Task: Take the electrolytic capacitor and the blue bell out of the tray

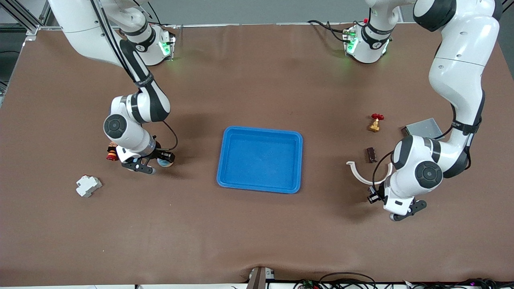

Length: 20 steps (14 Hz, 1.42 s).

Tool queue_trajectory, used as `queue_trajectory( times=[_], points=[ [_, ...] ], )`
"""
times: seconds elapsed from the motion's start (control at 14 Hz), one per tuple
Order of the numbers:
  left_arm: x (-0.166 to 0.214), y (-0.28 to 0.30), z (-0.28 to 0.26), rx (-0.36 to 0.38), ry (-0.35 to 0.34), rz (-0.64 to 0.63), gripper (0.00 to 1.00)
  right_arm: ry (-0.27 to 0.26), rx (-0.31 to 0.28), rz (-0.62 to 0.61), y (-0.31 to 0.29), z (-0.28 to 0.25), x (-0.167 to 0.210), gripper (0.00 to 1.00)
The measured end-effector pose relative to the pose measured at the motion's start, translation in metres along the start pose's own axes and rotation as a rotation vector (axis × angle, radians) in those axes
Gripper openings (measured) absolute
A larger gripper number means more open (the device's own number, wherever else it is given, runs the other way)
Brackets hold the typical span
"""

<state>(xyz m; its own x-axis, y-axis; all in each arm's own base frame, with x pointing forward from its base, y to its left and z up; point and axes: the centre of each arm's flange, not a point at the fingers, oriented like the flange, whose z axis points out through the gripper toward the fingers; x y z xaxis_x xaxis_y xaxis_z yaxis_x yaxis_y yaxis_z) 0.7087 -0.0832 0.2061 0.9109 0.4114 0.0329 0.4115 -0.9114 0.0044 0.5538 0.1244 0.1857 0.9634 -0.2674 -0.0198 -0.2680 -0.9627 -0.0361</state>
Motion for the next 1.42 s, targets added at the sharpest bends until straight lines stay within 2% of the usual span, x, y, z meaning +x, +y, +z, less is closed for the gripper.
queue_trajectory(
  times=[0.36, 0.5, 0.64, 0.78, 0.93, 1.0, 1.07, 1.21, 1.42],
  points=[
    [0.003, 0.001, 0.004, -0.011, 0.014, -0.003, 0.34, 0.006, 0.002, 0.001, 0.000, -0.001, 0.001, 0.65],
    [0.006, -0.001, 0.006, -0.014, 0.020, -0.007, 0.34, 0.010, 0.001, 0.006, 0.003, 0.000, 0.004, 0.78],
    [0.008, -0.002, 0.006, -0.015, 0.024, -0.010, 0.34, 0.004, -0.004, 0.010, 0.005, -0.003, 0.009, 0.97],
    [0.009, -0.002, 0.008, -0.018, 0.026, -0.011, 0.34, -0.070, -0.026, 0.010, -0.002, -0.027, 0.021, 1.00],
    [0.009, -0.002, 0.010, -0.022, 0.029, -0.011, 0.34, -0.151, -0.049, 0.019, -0.006, -0.082, 0.043, 1.00],
    [0.009, -0.002, 0.011, -0.024, 0.029, -0.011, 0.34, -0.167, -0.052, 0.027, -0.005, -0.117, 0.054, 1.00],
    [0.009, -0.002, 0.013, -0.025, 0.030, -0.011, 0.34, -0.166, -0.050, 0.037, 0.000, -0.148, 0.063, 1.00],
    [0.009, -0.002, 0.014, -0.028, 0.031, -0.011, 0.34, -0.118, -0.041, 0.057, 0.017, -0.199, 0.076, 1.00],
    [0.010, -0.001, 0.013, -0.029, 0.034, -0.011, 0.58, -0.051, -0.038, 0.052, 0.072, -0.261, 0.086, 1.00]
  ],
)
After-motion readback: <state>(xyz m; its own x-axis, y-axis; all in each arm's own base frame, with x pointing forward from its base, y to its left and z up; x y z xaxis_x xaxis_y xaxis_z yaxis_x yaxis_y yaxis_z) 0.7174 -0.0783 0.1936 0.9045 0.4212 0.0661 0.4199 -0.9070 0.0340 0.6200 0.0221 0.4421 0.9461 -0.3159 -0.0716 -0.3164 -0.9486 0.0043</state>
